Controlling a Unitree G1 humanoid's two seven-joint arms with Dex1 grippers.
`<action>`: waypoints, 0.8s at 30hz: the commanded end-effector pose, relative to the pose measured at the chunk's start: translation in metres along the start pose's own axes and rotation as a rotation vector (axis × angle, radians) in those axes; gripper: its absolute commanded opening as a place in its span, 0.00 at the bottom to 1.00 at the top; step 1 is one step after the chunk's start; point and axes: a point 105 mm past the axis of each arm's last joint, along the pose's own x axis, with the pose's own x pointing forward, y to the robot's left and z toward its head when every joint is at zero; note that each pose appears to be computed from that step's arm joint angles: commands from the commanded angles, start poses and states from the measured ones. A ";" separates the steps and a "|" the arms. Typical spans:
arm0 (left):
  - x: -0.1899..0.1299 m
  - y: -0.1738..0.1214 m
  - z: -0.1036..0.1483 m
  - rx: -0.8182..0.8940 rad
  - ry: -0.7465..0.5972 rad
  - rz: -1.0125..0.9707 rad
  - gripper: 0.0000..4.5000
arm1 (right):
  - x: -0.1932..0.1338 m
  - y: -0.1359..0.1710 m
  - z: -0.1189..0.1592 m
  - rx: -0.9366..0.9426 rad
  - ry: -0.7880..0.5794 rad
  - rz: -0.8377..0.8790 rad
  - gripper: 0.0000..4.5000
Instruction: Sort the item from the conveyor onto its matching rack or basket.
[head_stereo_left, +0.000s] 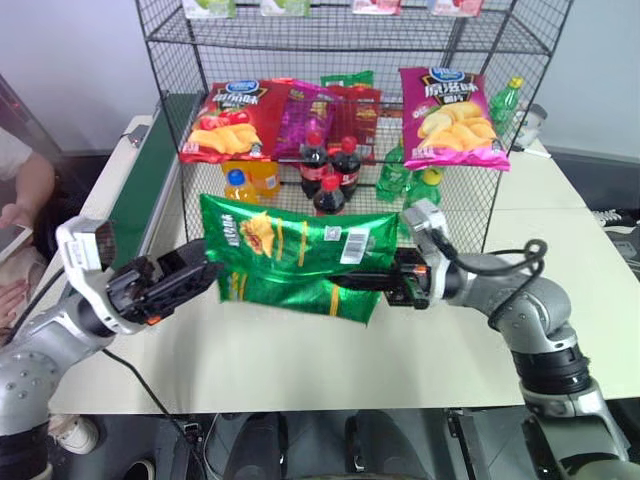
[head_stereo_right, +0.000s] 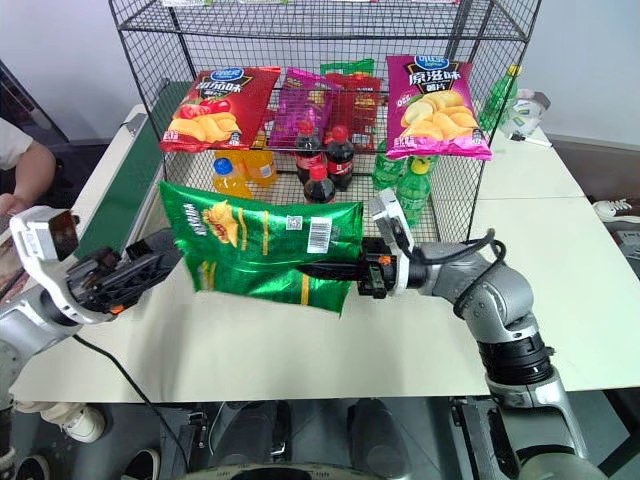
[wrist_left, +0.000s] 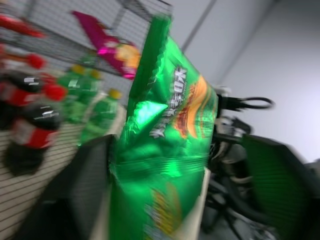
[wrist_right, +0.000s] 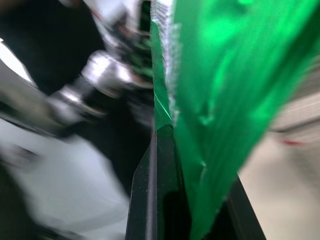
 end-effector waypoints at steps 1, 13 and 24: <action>-0.015 0.012 0.019 0.153 -0.067 0.106 0.99 | 0.001 0.008 0.034 -0.394 0.009 -0.042 0.00; -0.010 0.037 0.035 0.389 -0.099 0.214 0.99 | -0.007 -0.022 0.115 -1.285 0.086 -0.405 0.00; 0.002 0.041 0.024 0.455 -0.062 0.213 0.99 | -0.020 -0.084 0.110 -1.540 0.408 -0.735 0.00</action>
